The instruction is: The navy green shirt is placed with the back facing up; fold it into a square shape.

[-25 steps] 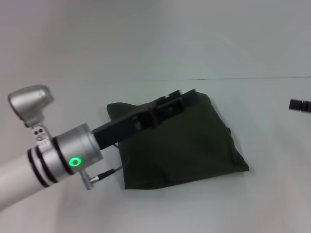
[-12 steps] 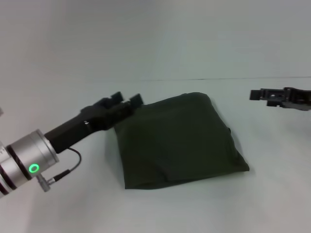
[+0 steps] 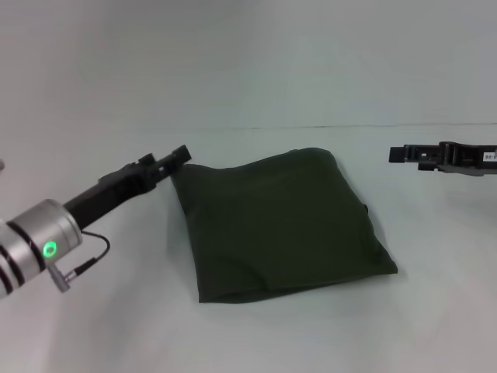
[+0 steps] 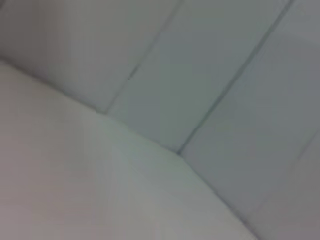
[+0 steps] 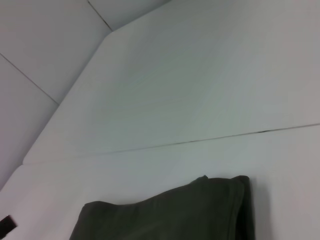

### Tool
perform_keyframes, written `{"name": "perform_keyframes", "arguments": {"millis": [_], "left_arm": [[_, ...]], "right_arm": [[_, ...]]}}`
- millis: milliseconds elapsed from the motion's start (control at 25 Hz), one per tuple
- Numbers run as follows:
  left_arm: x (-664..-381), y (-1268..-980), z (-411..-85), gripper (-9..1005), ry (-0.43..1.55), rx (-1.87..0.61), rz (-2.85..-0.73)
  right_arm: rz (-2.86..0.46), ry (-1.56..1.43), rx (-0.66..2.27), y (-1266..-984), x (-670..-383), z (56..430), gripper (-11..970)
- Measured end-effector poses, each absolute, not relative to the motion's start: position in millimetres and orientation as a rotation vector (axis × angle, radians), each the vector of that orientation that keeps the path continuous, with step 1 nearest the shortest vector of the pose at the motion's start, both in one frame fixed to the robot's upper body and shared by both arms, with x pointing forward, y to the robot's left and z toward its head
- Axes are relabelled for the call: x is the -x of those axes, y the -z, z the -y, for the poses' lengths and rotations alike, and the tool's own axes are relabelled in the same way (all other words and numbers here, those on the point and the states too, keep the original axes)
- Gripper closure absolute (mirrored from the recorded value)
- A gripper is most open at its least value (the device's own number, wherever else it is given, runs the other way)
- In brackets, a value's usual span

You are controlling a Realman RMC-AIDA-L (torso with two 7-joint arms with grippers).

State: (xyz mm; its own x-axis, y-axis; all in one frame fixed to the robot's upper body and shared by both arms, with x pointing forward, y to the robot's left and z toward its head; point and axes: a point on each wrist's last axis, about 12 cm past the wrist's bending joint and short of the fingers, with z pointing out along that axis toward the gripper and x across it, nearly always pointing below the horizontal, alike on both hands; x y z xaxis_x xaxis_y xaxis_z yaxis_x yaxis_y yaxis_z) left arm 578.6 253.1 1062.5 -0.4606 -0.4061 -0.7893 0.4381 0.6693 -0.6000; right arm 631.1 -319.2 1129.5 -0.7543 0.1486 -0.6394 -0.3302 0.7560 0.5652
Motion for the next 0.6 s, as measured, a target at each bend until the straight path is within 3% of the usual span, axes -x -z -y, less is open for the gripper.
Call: {"name": "perform_keyframes", "arguments": {"millis": [600], "left_arm": [[-623.1,-1061.8,-236.3,60,0.897,0.191,-2.098]], "right_arm": [[-2.27,-0.897,0.13,-1123.2,-626.0,319.9,65]]}}
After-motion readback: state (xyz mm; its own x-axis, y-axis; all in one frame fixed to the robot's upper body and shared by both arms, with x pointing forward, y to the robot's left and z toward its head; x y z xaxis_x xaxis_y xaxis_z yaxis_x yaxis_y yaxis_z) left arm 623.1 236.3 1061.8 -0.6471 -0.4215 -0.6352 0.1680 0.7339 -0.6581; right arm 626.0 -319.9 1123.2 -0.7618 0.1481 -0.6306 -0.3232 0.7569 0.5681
